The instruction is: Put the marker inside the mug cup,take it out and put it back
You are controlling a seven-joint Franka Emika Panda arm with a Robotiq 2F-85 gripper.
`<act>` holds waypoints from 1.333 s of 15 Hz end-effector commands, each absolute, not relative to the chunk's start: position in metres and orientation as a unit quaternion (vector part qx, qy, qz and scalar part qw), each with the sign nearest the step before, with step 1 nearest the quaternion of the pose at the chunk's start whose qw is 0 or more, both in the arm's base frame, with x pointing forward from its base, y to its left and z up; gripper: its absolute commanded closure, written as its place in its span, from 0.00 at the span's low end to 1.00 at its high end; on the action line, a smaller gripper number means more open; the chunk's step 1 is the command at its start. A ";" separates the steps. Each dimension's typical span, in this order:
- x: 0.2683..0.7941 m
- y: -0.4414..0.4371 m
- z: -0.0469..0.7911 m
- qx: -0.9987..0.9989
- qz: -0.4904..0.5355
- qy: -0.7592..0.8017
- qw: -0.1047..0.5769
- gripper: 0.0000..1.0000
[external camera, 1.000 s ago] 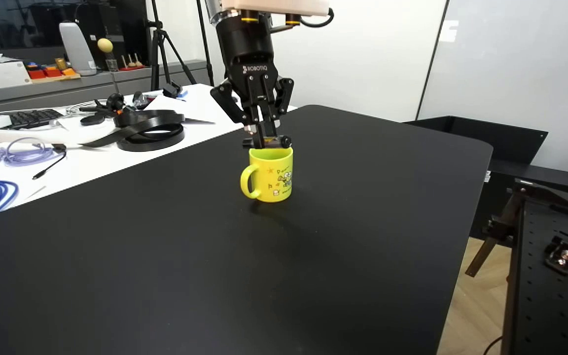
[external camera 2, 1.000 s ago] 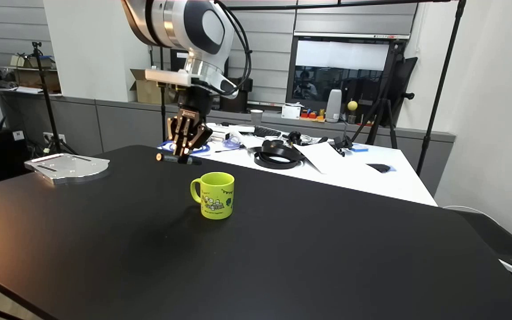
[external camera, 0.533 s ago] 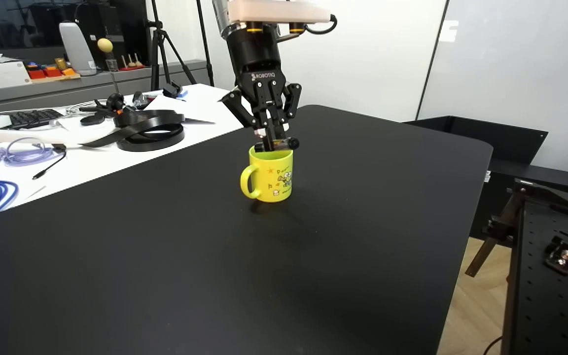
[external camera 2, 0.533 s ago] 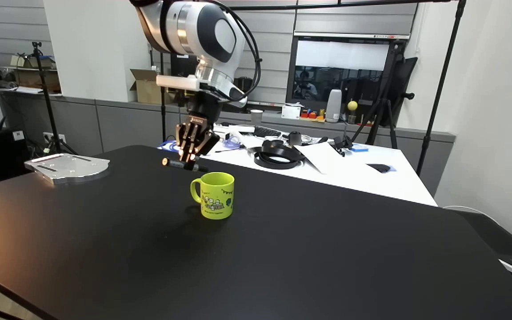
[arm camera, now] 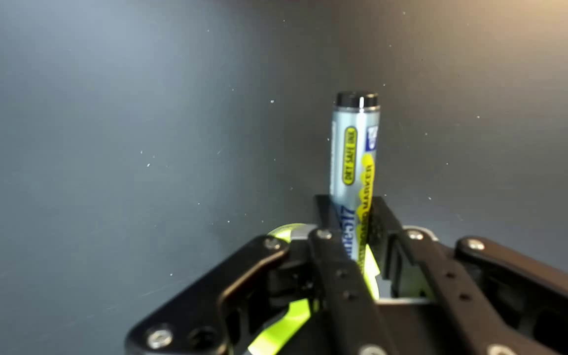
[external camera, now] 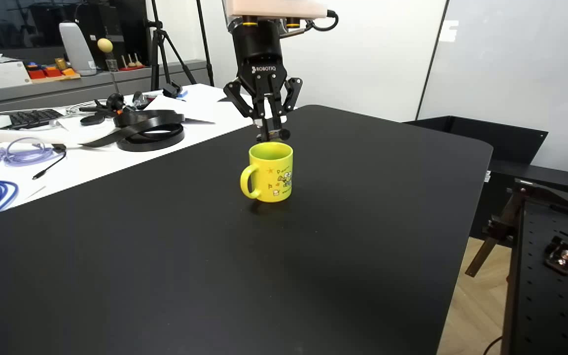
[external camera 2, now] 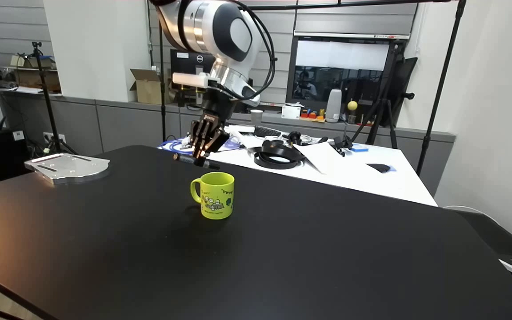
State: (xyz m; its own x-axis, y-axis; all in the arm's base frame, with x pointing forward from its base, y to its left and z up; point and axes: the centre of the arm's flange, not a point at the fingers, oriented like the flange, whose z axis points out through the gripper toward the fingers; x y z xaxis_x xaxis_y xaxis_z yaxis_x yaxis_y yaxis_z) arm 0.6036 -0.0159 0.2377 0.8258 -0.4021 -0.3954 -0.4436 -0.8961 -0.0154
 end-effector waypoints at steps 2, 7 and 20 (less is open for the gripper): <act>0.623 -0.024 0.228 -0.932 0.210 0.287 0.072 0.95; 0.624 -0.029 0.214 -0.913 0.222 0.330 0.092 0.95; 0.620 -0.073 0.218 -0.845 0.226 0.460 0.153 0.95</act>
State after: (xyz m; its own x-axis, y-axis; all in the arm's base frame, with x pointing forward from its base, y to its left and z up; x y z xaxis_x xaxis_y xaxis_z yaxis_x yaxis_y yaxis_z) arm 0.6180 -0.0635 0.2133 0.5461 -0.6724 -0.4997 -0.7983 -0.5986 -0.0669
